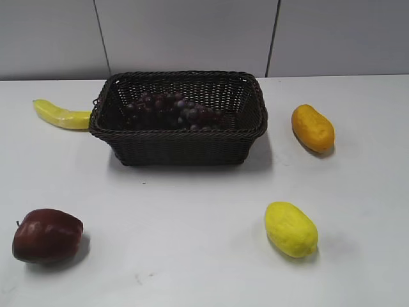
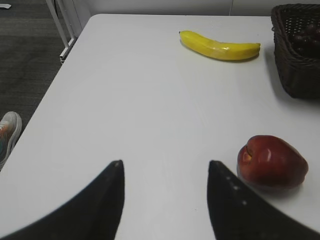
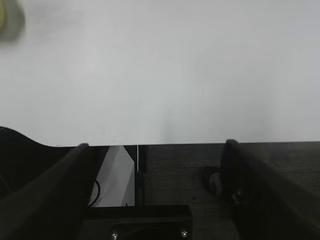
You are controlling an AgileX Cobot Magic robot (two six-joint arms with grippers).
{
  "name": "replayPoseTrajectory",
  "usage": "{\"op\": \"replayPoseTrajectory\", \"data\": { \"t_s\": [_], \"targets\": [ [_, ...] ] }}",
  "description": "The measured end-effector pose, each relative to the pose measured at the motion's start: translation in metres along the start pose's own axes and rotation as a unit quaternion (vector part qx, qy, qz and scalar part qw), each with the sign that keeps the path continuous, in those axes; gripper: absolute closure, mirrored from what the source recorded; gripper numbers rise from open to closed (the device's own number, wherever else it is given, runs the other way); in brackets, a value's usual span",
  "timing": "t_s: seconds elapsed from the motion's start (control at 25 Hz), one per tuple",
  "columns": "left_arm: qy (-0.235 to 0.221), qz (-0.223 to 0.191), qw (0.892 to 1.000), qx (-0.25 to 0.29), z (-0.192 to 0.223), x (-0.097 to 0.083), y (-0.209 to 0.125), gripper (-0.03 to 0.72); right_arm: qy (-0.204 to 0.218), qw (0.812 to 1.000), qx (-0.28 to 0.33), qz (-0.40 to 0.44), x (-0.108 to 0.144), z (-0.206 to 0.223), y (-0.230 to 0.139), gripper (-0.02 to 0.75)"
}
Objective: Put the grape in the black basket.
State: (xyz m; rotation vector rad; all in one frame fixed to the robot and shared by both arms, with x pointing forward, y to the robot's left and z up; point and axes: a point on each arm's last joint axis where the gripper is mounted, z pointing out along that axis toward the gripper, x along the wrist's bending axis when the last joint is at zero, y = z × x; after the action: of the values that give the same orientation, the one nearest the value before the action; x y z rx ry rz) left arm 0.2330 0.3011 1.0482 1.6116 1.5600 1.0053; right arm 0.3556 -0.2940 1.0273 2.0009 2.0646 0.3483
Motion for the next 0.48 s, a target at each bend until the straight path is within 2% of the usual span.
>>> {"op": "replayPoseTrajectory", "data": {
  "t_s": [0.16,0.48],
  "targets": [
    [0.000,0.000,1.000,0.000,0.000,0.000,0.000,0.196,0.002,0.999,-0.033,0.001,0.000,-0.005,-0.020,0.144],
    [0.000,0.000,1.000,0.000,0.000,0.000,0.000,0.196,0.012,0.987,-0.160,0.006,0.000,-0.032,-0.045,0.144]
  ]
}}
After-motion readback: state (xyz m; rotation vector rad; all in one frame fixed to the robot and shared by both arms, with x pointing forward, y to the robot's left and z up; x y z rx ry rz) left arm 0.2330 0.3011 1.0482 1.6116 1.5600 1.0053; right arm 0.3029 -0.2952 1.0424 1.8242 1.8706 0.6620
